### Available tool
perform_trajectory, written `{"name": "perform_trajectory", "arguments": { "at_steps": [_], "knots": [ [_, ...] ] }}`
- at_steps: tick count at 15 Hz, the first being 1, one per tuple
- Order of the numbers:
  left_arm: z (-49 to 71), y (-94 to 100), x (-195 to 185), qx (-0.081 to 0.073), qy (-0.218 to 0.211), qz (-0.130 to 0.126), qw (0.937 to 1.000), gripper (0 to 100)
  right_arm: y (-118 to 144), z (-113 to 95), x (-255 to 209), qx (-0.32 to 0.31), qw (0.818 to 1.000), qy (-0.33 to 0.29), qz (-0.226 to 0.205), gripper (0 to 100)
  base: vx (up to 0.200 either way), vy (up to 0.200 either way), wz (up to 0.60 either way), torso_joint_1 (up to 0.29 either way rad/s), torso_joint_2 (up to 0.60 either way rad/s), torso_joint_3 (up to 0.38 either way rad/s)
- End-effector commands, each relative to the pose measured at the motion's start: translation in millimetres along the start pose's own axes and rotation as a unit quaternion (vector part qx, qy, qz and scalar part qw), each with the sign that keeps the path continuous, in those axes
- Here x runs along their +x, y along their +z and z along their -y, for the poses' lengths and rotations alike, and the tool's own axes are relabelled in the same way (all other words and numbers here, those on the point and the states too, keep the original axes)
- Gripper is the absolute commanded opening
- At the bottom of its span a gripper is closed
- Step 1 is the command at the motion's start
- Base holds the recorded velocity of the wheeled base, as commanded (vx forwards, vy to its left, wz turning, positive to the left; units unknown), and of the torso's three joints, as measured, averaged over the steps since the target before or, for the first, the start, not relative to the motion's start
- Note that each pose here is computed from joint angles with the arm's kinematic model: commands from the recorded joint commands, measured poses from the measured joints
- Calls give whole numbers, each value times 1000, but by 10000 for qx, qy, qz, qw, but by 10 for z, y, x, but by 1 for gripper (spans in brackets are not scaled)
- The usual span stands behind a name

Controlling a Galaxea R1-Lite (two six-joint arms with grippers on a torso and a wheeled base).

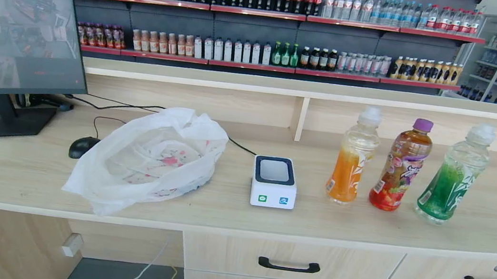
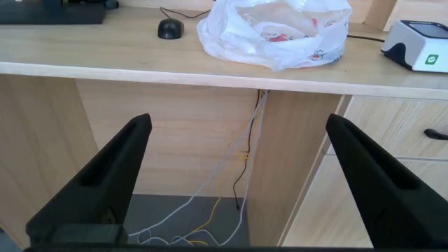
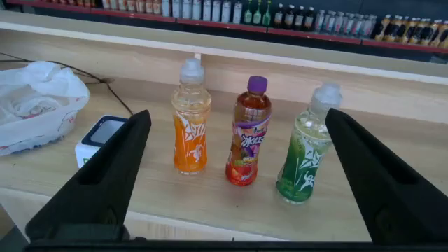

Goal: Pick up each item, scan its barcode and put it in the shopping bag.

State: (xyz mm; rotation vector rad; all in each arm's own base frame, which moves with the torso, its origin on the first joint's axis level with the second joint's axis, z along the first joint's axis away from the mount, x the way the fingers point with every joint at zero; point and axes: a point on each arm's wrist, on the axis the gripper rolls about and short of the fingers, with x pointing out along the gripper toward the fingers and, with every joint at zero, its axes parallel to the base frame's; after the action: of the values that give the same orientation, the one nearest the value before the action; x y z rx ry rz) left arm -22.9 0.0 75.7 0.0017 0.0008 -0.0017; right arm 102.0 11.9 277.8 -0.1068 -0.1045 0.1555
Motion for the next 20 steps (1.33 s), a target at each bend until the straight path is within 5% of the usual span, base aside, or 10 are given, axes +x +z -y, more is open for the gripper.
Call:
{"name": "perform_trajectory", "arguments": {
  "at_steps": [1, 6, 8, 10, 15, 20],
  "knots": [
    [0, 1, -1, -1, 1, 4, 10000, 100, -177, -96, 690, -24, 9984, 388, -419, 100, 0, 0, 0, 0, 0, 0],
    [0, 1, -1, -1, 1, 4, 10000, 100, -483, -201, 1042, -128, 9949, 512, -862, 100, 0, 0, 0, 0, 0, 0],
    [0, 1, -1, -1, 1, 4, 10000, 100, -555, -253, 1160, 94, 9952, 570, -796, 100, 0, 0, 0, 0, 0, 0],
    [0, 1, -1, -1, 1, 4, 10000, 100, -572, -324, 1372, 405, 9982, 438, -37, 100, 0, 0, 0, 0, 0, 0],
    [0, -3, 1, -1, 1, -3, 10000, 100, -976, -389, 1548, 296, 9982, 289, -424, 100, 0, 0, 0, 0, 0, 0],
    [0, 1, -1, -1, 1, 4, 10000, 100, -1294, -611, 1778, 43, 9999, 92, 27, 100, 0, 0, 0, 0, 0, 0]
  ]
}}
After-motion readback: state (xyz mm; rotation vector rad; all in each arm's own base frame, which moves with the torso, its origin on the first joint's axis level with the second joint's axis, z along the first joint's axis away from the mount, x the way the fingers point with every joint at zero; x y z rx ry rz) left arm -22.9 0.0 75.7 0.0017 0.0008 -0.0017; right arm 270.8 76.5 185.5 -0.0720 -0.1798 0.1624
